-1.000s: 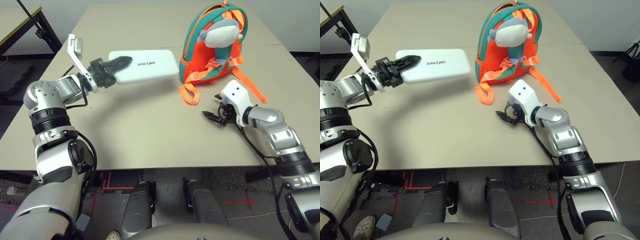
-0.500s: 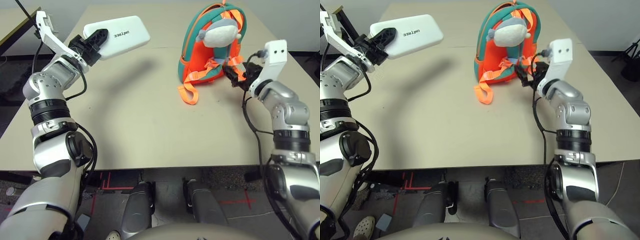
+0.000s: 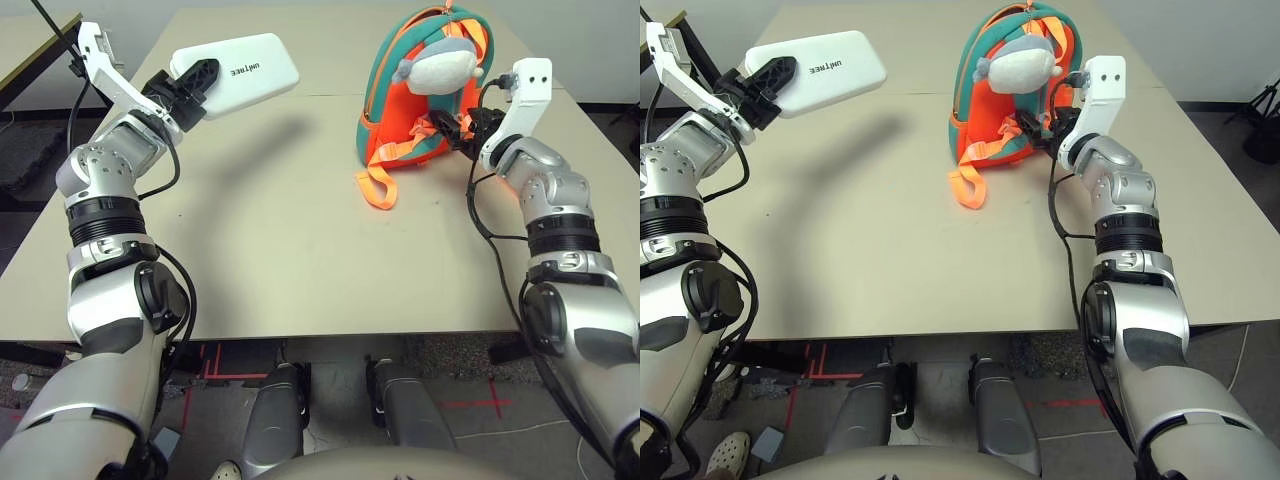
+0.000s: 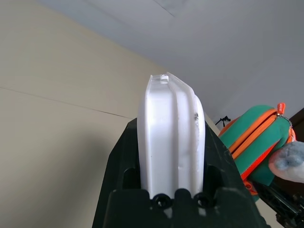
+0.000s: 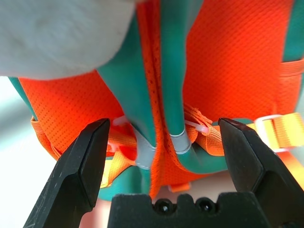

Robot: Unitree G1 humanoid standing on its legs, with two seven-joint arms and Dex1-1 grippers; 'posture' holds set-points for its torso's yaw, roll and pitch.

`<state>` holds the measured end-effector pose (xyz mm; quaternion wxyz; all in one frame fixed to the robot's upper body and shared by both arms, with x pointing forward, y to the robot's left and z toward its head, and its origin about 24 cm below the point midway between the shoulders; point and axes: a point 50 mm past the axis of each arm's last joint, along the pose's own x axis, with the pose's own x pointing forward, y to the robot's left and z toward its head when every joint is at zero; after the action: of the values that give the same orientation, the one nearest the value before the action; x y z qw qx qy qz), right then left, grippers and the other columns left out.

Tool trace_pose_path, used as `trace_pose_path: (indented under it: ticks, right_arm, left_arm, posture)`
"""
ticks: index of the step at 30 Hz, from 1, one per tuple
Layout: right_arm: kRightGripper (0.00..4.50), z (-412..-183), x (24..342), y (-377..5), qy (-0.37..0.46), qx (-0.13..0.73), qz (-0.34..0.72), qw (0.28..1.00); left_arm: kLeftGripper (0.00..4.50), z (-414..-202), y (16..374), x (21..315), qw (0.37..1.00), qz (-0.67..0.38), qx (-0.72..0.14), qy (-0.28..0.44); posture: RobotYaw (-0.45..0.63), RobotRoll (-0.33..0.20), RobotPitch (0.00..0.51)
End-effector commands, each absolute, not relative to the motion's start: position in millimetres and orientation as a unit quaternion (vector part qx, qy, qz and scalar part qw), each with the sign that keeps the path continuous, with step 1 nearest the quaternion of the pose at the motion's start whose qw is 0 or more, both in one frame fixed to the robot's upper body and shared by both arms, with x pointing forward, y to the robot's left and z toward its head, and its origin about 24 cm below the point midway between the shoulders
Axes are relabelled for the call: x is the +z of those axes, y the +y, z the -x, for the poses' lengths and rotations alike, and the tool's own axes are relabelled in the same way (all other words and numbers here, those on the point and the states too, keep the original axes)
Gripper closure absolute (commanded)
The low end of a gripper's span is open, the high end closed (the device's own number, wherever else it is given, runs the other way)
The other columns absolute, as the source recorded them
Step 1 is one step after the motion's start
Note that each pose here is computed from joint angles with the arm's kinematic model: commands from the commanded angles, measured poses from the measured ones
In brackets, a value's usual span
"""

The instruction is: Put the pencil case into the backpack and zip it.

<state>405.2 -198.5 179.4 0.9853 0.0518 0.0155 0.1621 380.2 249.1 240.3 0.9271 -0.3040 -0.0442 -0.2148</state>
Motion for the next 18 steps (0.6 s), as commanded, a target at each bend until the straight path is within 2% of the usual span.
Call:
trace_pose_path:
  ticks: [1,18]
  right_arm:
    - [0.0,-410.7,179.0,-189.1,0.014,0.176,-0.042,0.983]
    - [0.0,-418.5,188.8,-199.0,-0.035,0.111,0.005,0.993]
  left_arm:
    - [3.23,-379.2,249.4,250.1,0.927,0.297,-0.219,-0.063]
    - [3.23,-376.9,236.3,249.1,0.925,0.3,-0.227,-0.056]
  posture:
    - [-0.14,0.0,0.122]
    - [-0.14,0.0,0.124]
